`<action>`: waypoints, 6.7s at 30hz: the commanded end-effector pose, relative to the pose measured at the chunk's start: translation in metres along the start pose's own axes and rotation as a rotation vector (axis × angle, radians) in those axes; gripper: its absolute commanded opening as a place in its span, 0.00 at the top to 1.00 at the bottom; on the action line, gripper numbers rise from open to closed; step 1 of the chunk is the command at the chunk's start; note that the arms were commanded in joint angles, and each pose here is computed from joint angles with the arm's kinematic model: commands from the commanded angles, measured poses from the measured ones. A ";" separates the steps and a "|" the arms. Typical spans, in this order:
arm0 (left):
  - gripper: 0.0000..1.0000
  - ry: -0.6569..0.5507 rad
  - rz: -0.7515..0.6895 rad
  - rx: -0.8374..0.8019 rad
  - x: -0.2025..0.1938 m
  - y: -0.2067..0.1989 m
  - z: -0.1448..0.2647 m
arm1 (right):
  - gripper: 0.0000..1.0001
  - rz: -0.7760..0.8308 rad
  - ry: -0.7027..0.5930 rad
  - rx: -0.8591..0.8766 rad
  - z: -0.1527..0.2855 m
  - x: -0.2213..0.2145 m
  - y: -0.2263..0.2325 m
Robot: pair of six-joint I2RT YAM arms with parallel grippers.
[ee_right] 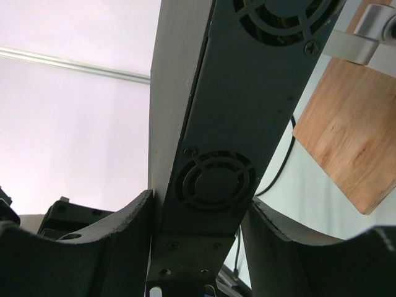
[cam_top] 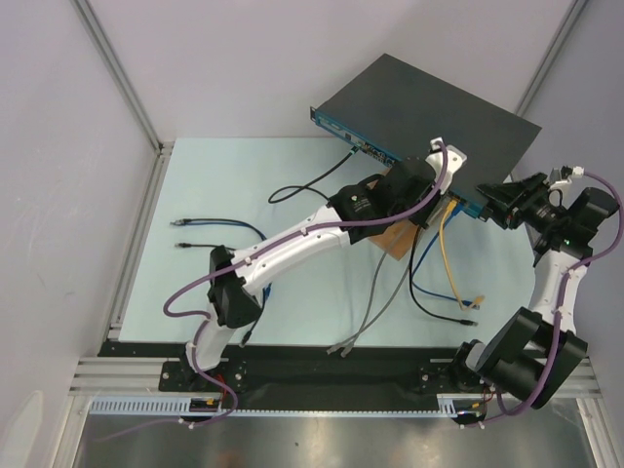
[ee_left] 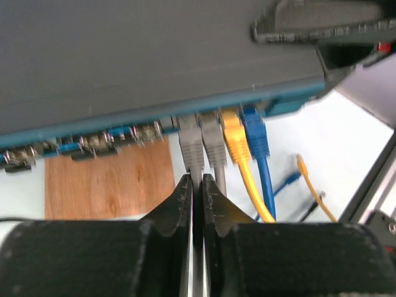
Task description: Insert the plug into the switch port
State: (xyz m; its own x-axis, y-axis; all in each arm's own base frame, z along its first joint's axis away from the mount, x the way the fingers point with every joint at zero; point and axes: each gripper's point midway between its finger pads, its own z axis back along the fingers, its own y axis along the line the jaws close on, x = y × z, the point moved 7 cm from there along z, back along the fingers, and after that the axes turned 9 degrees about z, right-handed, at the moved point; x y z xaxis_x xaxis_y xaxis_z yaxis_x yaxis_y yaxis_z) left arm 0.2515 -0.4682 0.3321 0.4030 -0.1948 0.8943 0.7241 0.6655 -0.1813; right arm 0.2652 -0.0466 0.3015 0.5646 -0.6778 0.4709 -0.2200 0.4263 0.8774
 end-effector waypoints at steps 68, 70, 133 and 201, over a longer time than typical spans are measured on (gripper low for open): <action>1.00 -0.233 0.028 -0.035 0.062 0.013 0.011 | 1.00 0.079 0.224 0.089 -0.022 -0.032 -0.009; 1.00 -0.241 0.028 -0.029 0.063 0.013 0.011 | 1.00 0.082 0.224 0.090 -0.022 -0.032 -0.009; 0.14 0.402 -1.433 -0.853 -0.288 0.206 0.229 | 0.00 0.572 0.178 -0.270 0.036 0.059 0.067; 0.99 -0.255 -0.414 0.120 0.015 0.054 0.166 | 0.35 0.333 0.332 0.344 -0.017 -0.044 0.176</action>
State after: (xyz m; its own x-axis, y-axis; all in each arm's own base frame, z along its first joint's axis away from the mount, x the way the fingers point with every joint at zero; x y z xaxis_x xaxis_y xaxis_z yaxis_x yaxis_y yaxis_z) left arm 0.1958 -0.3148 0.3891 0.0038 -0.2908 0.9568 0.7893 0.5883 0.1756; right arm 0.2250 0.0613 0.4236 0.6347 -0.2965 0.7137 -0.6229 0.3504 0.6995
